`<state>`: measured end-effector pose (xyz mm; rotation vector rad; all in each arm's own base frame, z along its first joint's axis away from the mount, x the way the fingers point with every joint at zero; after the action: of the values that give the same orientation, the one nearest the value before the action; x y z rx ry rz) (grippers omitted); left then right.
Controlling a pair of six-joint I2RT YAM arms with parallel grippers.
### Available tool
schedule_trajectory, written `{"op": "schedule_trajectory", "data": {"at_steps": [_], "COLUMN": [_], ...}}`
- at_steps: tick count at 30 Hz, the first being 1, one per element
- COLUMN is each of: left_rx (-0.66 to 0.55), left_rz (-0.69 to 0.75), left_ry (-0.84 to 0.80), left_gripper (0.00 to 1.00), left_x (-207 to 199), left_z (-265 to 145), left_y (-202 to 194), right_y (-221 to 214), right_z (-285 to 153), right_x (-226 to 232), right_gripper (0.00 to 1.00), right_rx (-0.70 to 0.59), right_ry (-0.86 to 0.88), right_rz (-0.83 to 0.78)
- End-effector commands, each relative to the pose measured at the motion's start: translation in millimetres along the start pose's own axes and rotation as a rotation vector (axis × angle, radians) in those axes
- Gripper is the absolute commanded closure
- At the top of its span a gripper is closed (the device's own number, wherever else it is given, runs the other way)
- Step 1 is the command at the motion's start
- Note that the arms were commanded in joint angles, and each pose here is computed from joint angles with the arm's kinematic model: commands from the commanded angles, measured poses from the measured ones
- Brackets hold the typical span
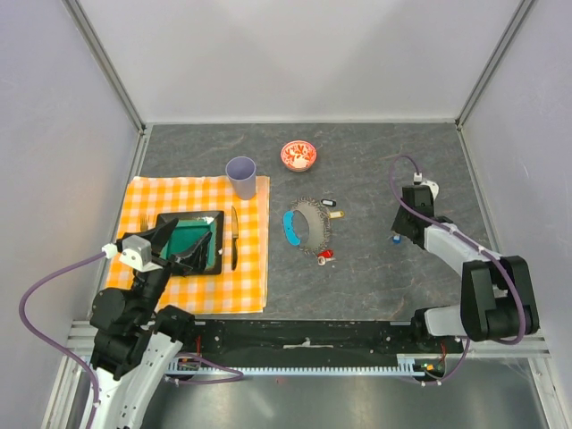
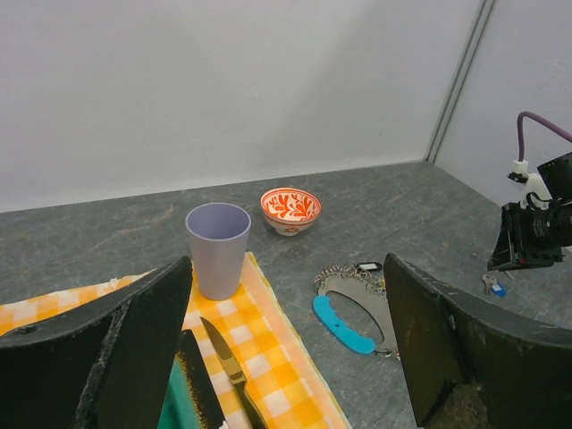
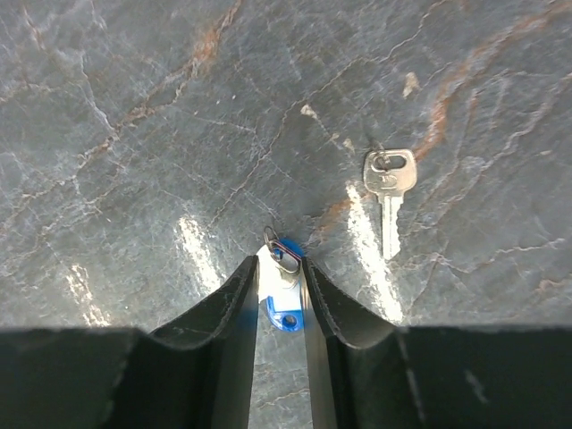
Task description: Put the keys on the keyring
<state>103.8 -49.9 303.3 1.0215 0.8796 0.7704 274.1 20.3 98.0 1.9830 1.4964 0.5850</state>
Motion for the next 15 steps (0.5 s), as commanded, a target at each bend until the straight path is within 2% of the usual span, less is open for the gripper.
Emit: {"op": "schedule_trajectory", "data": {"at_steps": [1, 15], "left_rx": [-0.121, -0.118], "left_rz": [0.01, 0.014], "left_ry": [-0.03, -0.027], "left_gripper": [0.06, 0.06], "left_x": [-6.0, -5.3], "left_z": [-18.9, -17.8], "left_y": [22.6, 21.4], "right_y": [6.5, 1.4], "right_z": [10.8, 22.2], "right_x": [4.9, 5.8], "right_gripper": [0.68, 0.68], "right_rx": [-0.005, 0.034], "right_ry": [0.051, 0.057], "right_rz": [-0.017, -0.044]}}
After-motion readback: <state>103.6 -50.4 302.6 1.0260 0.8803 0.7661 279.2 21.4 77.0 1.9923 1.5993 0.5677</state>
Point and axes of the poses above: each gripper's point midway between its finger pads, its own z axis out along the fingers, its own x axis along the line the jaws close on, y = z × x, the point moved 7 cm from there along -z, back along the fingers, and after that the axes turned 8 degrees about -z, right-handed, at the moved point
